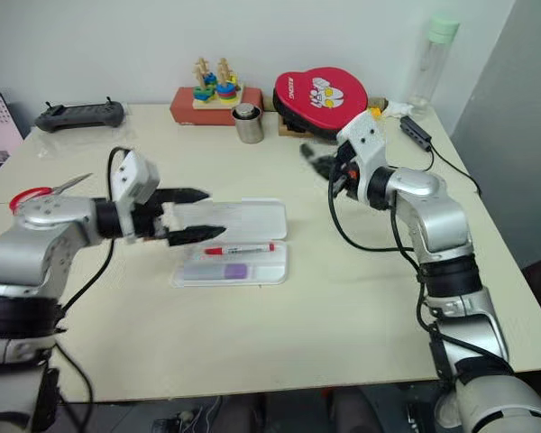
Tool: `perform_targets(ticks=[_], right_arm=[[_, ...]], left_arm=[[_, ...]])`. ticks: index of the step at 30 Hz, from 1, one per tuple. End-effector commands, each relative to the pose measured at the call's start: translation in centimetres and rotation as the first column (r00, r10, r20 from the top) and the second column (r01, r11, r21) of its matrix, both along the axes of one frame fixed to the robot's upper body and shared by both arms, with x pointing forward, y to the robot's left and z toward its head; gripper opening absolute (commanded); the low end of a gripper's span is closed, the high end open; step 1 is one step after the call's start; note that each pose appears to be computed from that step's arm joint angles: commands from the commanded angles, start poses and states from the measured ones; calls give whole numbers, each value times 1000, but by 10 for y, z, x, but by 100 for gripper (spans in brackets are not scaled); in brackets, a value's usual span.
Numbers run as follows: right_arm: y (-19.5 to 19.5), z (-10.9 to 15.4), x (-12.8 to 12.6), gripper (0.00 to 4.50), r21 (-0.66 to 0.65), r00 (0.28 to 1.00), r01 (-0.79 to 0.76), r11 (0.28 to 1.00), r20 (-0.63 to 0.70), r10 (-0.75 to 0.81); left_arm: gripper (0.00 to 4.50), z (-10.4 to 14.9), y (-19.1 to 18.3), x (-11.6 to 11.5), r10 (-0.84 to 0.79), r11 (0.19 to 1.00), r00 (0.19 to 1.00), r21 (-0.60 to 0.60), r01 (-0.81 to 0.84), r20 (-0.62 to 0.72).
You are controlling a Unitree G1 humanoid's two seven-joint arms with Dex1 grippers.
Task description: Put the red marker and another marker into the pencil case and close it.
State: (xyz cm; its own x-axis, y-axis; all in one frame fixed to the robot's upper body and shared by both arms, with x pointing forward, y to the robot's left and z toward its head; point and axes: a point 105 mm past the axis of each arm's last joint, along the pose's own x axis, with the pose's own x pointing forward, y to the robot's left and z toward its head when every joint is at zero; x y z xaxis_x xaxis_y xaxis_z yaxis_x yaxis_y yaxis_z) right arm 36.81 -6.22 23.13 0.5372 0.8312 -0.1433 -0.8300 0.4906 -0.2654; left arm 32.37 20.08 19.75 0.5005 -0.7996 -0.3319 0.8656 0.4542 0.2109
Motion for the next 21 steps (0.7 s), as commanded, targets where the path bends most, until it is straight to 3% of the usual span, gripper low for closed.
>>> perform_targets(ticks=[1, 7, 13, 21], right_arm=[[40, -18, -39, 13, -117, 969, -243, 963, -70, 236], [63, -72, -48, 13, -256, 952, -297, 920, -152, 265], [58, -94, -42, 13, -305, 950, -295, 906, -195, 244], [50, -104, -45, 13, -336, 936, -333, 881, -231, 266]], left_arm=[[450, 6, 10, -22, -51, 996, 998, 70, 48, 39], [450, 3, 13, -30, -13, 999, 999, 50, 11, 33], [450, 1, 13, -33, 10, 999, 999, 47, -11, 32], [450, 3, 12, -31, 24, 999, 999, 44, -26, 39]])
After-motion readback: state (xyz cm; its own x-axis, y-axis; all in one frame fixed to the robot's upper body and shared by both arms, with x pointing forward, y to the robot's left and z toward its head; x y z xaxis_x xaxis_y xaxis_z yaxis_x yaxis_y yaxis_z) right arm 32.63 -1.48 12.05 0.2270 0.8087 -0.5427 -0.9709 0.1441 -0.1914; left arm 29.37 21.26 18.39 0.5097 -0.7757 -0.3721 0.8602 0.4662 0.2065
